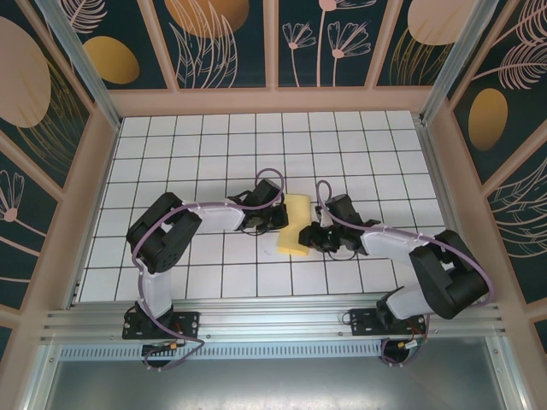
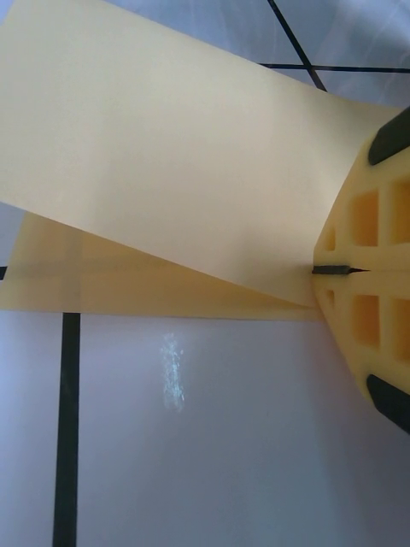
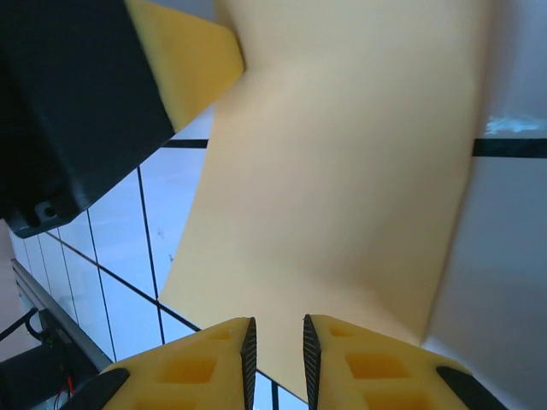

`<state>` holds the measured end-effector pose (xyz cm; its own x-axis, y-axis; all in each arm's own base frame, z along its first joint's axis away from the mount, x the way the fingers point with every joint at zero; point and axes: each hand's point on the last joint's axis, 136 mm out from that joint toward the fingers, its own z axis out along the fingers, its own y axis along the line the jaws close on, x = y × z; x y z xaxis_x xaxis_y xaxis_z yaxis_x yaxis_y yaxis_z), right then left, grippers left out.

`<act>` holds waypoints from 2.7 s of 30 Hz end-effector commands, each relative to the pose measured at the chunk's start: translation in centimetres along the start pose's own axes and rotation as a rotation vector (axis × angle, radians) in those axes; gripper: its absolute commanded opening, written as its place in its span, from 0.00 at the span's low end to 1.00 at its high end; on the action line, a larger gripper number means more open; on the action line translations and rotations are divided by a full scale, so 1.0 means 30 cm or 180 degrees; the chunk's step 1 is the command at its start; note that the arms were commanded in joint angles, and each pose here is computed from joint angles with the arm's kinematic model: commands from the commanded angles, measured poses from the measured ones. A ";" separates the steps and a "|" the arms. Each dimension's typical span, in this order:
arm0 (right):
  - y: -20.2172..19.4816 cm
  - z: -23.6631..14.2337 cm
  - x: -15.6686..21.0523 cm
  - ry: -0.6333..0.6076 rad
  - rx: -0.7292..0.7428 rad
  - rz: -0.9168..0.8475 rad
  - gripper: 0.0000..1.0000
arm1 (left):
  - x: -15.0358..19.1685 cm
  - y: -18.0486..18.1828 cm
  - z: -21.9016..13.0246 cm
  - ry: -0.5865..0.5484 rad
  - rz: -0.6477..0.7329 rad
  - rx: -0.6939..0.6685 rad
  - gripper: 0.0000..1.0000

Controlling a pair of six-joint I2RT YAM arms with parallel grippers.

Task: Fold a paper plane with a square sheet of paper (pick it up from the middle)
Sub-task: Fold the square sheet of paper in half at the center of the table.

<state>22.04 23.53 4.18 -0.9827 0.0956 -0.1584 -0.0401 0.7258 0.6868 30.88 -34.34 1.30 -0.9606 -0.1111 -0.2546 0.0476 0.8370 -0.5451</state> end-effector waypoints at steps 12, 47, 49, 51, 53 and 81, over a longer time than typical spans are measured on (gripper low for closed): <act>-0.107 0.024 0.080 0.0168 0.0276 0.0176 0.25 | 0.115 0.172 0.066 0.0325 -0.0023 -0.0516 0.00; 0.007 -0.058 -0.226 -0.0372 -0.0044 -0.0048 0.26 | 0.124 0.185 0.066 0.0347 -0.0003 -0.0545 0.00; -0.004 -0.026 -0.215 -0.0254 -0.0083 -0.0048 0.26 | 0.122 0.182 0.067 0.0342 0.0001 -0.0531 0.00; -0.028 0.003 -0.200 -0.0144 -0.0052 -0.0038 0.26 | 0.122 0.180 0.067 0.0346 0.0001 -0.0528 0.00; -0.078 0.021 -0.189 -0.0116 0.0088 0.0029 0.26 | 0.122 0.183 0.066 0.0341 0.0009 -0.0539 0.00; -0.164 0.061 -0.243 -0.0068 0.0162 0.0263 0.27 | 0.132 0.198 0.067 0.0370 0.0037 -0.0584 0.00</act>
<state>30.49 21.12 2.11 -0.9739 0.1792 -0.1393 0.0379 0.7333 0.6788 30.92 -34.44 1.28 -0.9589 -0.0886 -0.2695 0.0747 0.8374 -0.5414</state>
